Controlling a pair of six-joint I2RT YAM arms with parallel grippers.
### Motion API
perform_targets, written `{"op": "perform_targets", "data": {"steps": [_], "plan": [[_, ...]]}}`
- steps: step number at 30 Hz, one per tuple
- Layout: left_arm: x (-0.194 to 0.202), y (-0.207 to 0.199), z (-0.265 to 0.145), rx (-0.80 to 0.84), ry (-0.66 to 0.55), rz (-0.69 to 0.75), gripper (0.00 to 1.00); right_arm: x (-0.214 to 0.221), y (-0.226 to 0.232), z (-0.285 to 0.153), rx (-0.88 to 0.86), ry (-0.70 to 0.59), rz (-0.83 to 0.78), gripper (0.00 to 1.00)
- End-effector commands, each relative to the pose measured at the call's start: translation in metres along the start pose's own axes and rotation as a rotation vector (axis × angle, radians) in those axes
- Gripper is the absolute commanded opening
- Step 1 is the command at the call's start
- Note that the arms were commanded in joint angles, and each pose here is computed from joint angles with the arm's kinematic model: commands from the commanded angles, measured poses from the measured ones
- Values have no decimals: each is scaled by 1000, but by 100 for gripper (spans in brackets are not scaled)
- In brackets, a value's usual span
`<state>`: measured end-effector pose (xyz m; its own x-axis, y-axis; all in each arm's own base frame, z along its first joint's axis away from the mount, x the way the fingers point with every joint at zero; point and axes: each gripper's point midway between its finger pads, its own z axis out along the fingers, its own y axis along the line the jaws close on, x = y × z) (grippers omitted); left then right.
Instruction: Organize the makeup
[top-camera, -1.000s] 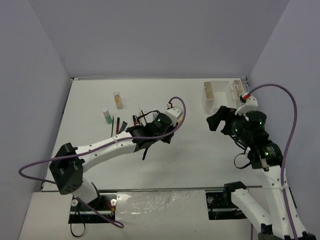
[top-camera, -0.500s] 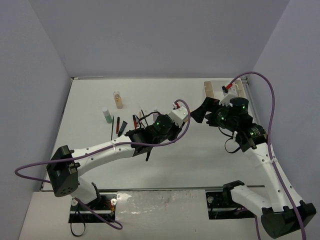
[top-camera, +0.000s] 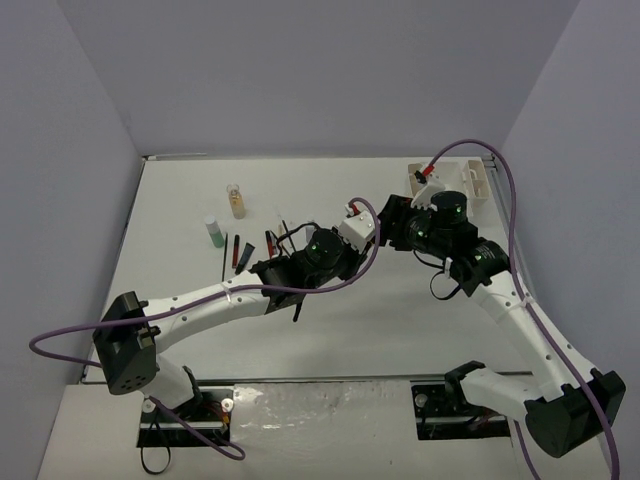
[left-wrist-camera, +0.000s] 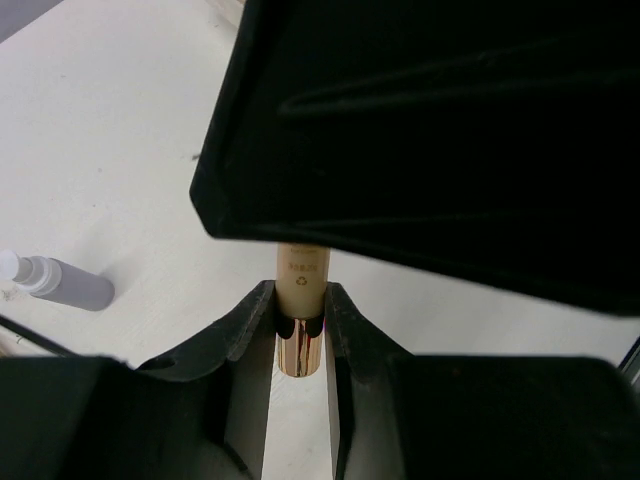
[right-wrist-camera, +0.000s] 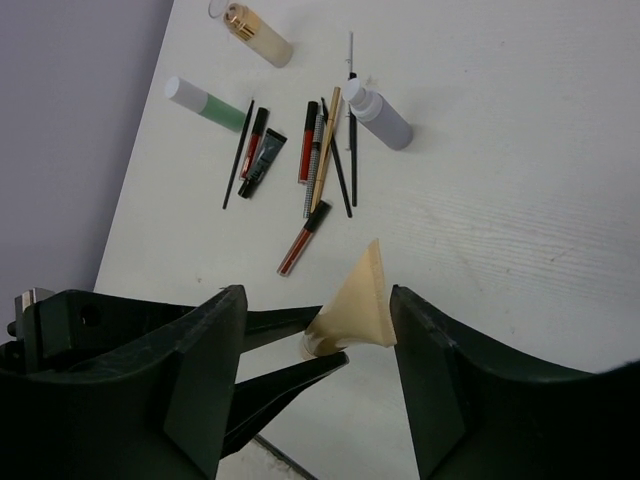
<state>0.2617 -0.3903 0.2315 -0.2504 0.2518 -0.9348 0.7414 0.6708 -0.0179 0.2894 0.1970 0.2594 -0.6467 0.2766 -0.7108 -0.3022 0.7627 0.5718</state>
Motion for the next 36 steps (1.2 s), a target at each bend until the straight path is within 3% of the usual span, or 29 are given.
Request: {"op": "perform_targets", "data": {"steps": [1,10,13,16,18,21,27,36], "plan": [[-74,-10,-15,37,-206,-50,0,-15,10,7,-19,-71,-33,50],[-68,-11,-15,42,-188,-75,1,-20,-3,5,50,-113,-60,10],[-64,-8,-14,30,-173,-93,10,-24,-4,5,63,-125,-71,2],[-59,-3,-14,11,-147,-114,38,-31,-9,3,100,-151,-86,1],[-56,4,-15,-15,-129,-132,62,-40,-15,0,140,-182,-102,0],[-50,22,-21,-75,-99,-178,84,-60,-24,-3,217,-231,-133,0],[-32,76,-62,-223,1,-286,89,-123,-67,-16,446,-358,-173,0],[12,148,-168,-424,120,-369,97,-227,-193,-34,768,-458,-154,0]]}}
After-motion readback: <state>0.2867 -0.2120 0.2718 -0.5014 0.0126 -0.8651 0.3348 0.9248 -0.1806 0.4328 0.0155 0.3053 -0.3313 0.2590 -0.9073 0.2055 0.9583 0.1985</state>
